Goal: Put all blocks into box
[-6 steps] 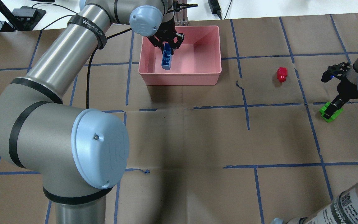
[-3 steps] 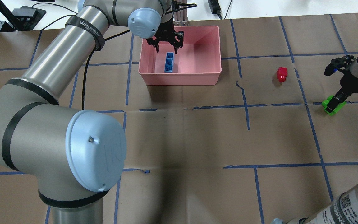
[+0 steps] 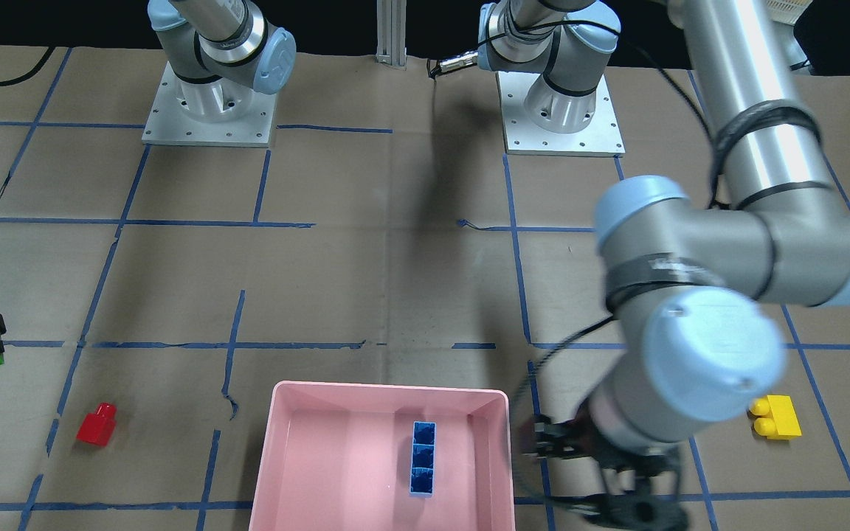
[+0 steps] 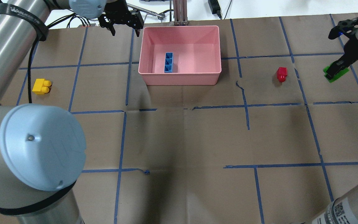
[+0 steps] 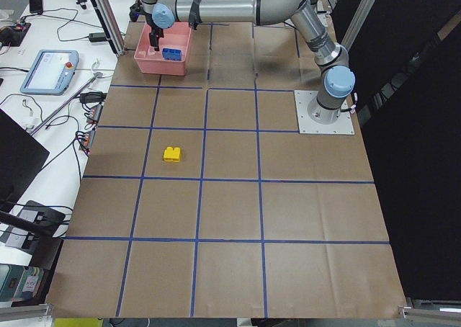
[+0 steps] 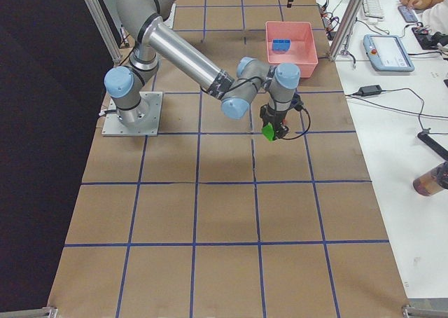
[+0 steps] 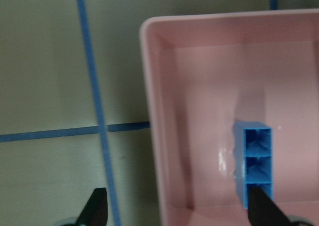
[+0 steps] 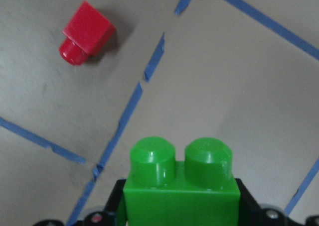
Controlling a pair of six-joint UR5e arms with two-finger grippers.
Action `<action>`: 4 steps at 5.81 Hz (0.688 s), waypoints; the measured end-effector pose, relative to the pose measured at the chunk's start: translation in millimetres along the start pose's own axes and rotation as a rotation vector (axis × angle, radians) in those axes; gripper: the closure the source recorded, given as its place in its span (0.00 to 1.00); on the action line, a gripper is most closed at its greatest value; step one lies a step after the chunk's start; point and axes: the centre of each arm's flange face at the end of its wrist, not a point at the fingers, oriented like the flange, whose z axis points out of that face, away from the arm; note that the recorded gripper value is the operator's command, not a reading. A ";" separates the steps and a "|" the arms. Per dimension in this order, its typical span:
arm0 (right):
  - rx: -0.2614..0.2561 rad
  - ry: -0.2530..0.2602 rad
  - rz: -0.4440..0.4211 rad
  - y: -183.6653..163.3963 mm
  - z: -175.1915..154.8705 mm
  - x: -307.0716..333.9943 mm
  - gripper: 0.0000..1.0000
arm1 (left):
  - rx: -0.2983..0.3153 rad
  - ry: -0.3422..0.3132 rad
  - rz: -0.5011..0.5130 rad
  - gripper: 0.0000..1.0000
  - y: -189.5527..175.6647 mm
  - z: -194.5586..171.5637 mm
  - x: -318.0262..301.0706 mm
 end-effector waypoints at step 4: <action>0.095 -0.057 0.311 -183.2 -86.8 -204.8 0.60 | -0.098 0.028 0.049 0.00 98.0 45.8 -245.7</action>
